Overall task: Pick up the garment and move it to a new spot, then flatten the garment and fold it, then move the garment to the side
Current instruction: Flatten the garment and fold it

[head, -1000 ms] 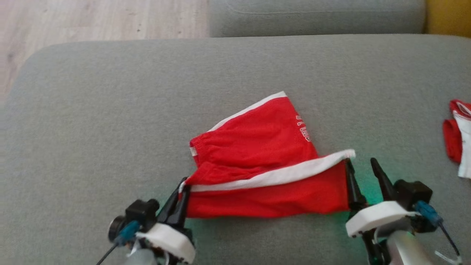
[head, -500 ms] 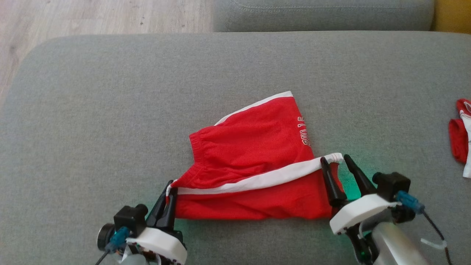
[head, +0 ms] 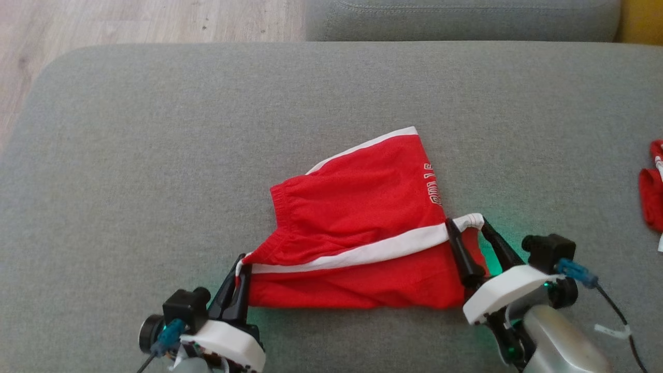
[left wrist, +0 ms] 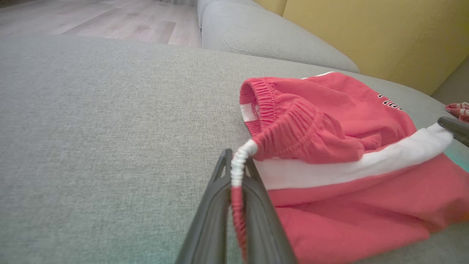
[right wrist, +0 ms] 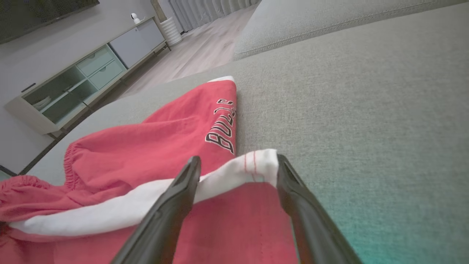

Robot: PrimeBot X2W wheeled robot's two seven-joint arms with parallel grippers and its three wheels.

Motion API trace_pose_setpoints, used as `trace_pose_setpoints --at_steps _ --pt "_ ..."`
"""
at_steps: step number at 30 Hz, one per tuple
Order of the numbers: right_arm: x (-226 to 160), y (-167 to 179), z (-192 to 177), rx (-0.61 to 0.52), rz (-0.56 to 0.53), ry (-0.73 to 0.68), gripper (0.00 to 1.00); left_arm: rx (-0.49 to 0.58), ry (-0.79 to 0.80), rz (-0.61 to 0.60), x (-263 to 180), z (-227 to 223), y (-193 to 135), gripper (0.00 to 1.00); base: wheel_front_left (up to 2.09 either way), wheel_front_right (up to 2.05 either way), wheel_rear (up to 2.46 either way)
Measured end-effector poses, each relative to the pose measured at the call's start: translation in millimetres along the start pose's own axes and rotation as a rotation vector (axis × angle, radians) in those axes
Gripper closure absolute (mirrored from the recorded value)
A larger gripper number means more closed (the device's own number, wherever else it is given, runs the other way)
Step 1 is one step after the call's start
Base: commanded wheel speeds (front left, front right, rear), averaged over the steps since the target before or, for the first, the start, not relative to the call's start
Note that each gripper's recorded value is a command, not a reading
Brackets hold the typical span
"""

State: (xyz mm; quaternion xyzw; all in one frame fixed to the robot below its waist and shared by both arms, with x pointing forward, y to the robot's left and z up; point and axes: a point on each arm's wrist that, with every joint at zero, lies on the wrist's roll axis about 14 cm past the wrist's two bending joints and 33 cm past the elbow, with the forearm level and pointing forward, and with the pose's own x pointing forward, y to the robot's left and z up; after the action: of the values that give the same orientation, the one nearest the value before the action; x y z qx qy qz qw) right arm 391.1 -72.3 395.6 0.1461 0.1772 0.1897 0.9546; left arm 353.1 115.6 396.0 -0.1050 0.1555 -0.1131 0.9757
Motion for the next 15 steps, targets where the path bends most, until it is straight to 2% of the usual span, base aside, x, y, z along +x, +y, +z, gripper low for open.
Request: trace_pose_setpoints --at_steps 7,9,10,12,13,15 --pt "-0.8 5.2 -3.2 0.027 0.018 0.012 0.0 0.0 -0.002 0.0 -0.4 0.5 -0.3 1.0 0.0 0.0 0.0" --pt "-1.8 5.5 -4.9 0.036 0.02 0.019 0.29 0.0 -0.002 0.0 -0.4 0.6 -0.4 1.0 0.0 0.0 0.0" --pt "-2.1 4.8 -5.0 0.042 0.019 0.019 0.51 0.0 -0.002 -0.001 -0.4 0.7 -0.6 1.0 0.0 0.0 0.0" --pt "-2.5 2.7 -4.1 0.046 0.014 0.018 0.74 0.0 -0.003 -0.001 -0.6 0.8 -0.5 1.0 0.0 0.0 0.0" --pt "-2.5 1.7 -3.3 0.052 0.011 0.015 0.97 0.001 -0.003 0.0 -0.7 1.0 -0.5 1.0 0.0 0.0 0.0" --pt "-2.1 1.7 -2.7 0.054 0.011 0.014 1.0 0.001 -0.004 0.0 -1.2 1.2 -0.4 1.0 0.0 0.0 0.0"
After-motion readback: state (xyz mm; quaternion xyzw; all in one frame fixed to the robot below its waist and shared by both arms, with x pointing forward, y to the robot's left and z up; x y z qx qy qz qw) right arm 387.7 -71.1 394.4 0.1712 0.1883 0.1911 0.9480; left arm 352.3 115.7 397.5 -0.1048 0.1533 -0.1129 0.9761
